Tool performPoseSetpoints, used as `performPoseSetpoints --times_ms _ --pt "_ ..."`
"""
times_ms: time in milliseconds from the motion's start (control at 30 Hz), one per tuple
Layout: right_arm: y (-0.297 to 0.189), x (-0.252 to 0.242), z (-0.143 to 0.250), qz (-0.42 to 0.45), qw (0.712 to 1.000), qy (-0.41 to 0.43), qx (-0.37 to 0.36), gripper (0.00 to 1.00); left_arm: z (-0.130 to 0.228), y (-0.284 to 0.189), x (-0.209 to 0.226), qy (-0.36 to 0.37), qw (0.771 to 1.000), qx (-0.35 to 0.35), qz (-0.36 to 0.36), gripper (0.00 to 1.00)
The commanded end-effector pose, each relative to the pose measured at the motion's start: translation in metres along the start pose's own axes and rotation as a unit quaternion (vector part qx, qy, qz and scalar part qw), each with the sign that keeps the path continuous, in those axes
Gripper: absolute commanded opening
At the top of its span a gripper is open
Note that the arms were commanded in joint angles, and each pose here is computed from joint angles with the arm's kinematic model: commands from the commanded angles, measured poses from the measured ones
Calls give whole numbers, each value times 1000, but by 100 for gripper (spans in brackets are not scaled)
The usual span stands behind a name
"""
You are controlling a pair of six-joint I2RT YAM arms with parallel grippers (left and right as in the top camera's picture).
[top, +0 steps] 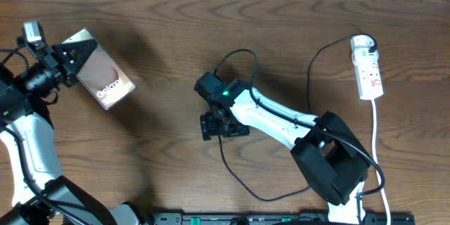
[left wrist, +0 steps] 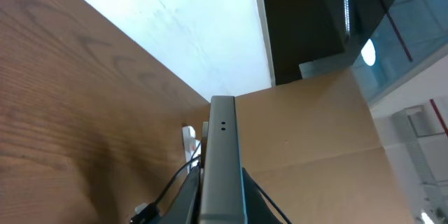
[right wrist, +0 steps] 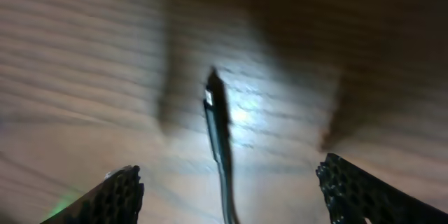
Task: Plug charger to phone and switch on socket
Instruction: 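Close the right gripper on the black cable plug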
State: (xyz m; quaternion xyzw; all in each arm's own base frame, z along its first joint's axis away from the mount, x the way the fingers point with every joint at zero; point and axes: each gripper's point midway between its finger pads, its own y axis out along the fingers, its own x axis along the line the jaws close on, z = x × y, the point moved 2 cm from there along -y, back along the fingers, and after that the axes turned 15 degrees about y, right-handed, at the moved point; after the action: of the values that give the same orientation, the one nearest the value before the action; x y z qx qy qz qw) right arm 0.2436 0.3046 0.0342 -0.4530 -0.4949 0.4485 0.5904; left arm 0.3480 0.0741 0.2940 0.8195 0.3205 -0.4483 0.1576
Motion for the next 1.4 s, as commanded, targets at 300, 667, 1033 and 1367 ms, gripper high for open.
performPoseSetpoints --times_ms 300,667,1033,1367 --pt "12 0 -6 13 999 -42 -15 57 2 -1 -5 15 1000 8 12 8" --pt "20 -3 -3 27 999 -43 -11 54 2 -1 -5 17 1000 8 12 7" --pt "29 -9 -5 51 998 -21 -23 34 2 -1 -5 19 1000 8 12 7" --pt "29 -9 -7 52 998 -4 -27 27 2 -1 -5 19 1000 8 12 7"
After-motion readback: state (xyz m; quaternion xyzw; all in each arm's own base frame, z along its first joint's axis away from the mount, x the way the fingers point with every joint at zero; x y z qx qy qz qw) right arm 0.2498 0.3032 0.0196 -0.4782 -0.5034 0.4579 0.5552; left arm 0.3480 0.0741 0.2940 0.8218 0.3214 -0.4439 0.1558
